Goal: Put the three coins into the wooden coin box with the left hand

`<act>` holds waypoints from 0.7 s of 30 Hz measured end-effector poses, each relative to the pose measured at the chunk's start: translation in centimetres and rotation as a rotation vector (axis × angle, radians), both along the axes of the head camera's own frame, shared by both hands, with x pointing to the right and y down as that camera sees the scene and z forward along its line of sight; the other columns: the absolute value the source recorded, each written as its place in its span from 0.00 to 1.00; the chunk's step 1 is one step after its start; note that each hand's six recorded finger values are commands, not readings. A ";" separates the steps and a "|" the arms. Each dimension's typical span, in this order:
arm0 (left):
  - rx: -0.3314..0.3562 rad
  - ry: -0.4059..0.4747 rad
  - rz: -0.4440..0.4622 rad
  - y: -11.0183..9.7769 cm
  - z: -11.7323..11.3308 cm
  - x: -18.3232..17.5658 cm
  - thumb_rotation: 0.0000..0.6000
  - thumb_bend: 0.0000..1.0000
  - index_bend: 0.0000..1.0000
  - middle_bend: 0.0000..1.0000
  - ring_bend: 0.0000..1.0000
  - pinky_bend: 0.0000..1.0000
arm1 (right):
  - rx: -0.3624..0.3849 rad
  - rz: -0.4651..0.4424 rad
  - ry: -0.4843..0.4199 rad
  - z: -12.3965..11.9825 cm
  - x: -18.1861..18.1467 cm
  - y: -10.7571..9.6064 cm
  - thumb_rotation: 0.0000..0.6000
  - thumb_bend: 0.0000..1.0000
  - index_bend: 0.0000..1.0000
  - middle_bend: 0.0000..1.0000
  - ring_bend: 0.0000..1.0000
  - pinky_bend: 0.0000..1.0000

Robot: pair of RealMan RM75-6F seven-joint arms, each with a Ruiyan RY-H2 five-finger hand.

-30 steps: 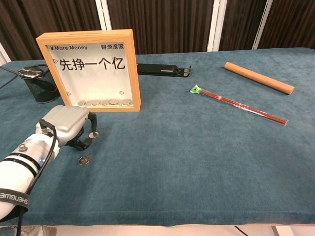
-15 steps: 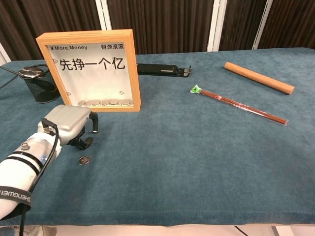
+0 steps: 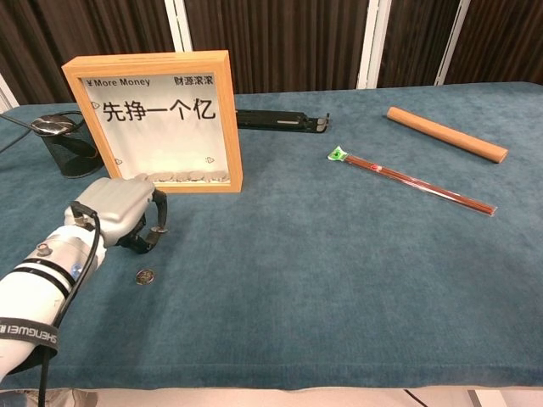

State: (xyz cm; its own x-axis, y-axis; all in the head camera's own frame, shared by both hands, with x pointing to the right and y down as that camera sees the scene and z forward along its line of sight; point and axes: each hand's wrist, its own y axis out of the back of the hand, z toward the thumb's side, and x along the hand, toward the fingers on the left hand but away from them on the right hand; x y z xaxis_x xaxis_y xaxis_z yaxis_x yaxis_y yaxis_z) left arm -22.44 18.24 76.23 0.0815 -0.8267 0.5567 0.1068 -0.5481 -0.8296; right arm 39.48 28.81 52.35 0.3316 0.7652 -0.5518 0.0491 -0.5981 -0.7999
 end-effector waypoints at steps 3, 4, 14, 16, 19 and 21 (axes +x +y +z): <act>0.013 0.014 -0.002 -0.1 -0.2 0.1 1.00 0.44 0.50 1.00 1.00 1.00 | -0.001 -0.001 0.001 0.0 0.0 0.0 1.00 0.13 0.00 0.00 0.00 0.00; 0.017 0.016 -0.002 -0.1 -0.2 0.1 1.00 0.44 0.50 1.00 1.00 1.00 | -0.001 -0.001 0.001 0.0 0.0 0.0 1.00 0.13 0.00 0.00 0.00 0.00; 0.024 0.025 -0.003 -0.2 -0.2 0.1 1.00 0.44 0.54 1.00 1.00 1.00 | 0.001 0.000 0.000 0.0 0.0 0.0 1.00 0.13 0.00 0.00 0.00 0.00; 0.027 0.027 -0.004 -0.3 -0.2 0.1 1.00 0.44 0.56 1.00 1.00 1.00 | 0.000 0.000 0.000 0.0 0.0 0.0 1.00 0.13 0.00 0.00 0.00 0.00; 0.028 0.028 -0.007 -0.3 0.0 0.1 1.00 0.45 0.56 1.00 1.00 1.00 | 0.000 0.000 0.000 0.0 0.0 0.0 1.00 0.13 0.00 0.00 0.00 0.00; 0.031 0.032 -0.010 -0.3 0.0 0.1 1.00 0.45 0.57 1.00 1.00 1.00 | 0.001 0.000 0.000 0.0 0.0 0.0 1.00 0.13 0.00 0.00 0.00 0.00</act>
State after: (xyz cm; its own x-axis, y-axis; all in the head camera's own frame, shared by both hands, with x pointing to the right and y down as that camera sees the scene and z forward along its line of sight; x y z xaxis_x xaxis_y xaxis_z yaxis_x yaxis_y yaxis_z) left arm -22.35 17.93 76.24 0.0898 -0.8444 0.5282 0.0746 -0.5231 -0.8490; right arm 39.50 28.82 52.31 0.3309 0.7657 -0.5515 0.0490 -0.5976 -0.8003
